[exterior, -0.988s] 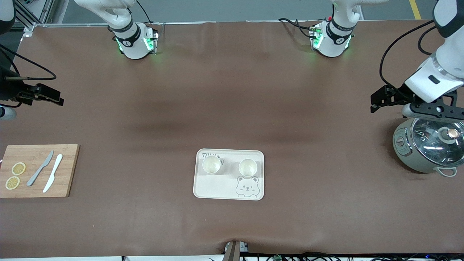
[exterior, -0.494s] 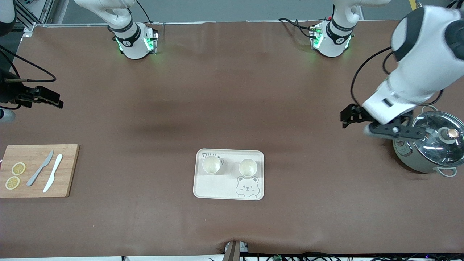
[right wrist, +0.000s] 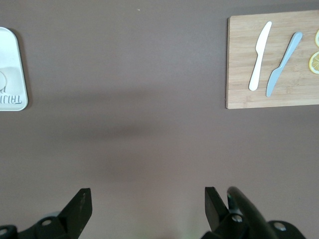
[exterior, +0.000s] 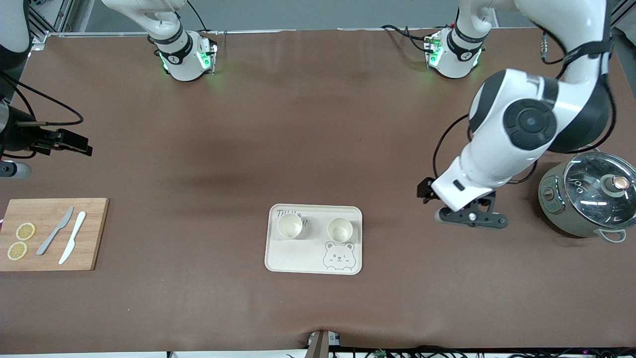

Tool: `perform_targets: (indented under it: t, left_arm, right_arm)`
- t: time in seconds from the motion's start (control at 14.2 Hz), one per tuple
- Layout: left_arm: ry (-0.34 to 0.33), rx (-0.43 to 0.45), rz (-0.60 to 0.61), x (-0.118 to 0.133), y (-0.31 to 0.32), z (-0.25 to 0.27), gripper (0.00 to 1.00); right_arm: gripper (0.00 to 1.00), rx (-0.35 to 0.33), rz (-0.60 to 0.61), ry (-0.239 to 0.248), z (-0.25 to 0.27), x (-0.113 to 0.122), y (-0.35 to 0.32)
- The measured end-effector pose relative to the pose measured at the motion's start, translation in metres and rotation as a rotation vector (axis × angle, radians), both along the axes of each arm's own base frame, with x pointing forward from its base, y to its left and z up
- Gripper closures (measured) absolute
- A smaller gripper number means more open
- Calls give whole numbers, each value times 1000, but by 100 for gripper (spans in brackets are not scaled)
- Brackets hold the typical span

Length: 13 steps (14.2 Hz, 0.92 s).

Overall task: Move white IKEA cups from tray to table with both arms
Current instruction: 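Lower the left gripper over the white cup nearest the bear print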

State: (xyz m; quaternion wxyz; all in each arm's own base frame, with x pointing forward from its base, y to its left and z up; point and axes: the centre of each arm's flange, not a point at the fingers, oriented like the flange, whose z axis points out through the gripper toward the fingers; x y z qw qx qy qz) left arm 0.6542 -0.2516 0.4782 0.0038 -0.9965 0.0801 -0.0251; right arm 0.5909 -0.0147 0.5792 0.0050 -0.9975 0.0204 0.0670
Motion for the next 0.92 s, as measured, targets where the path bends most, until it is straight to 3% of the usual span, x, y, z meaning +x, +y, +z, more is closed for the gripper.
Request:
perform_targets:
  t: [0.92]
  left_arm:
    - [-26,-36,12,21,-115,-115,0]
  right_arm:
    - [0,-2,-18,62,-42,17,-13]
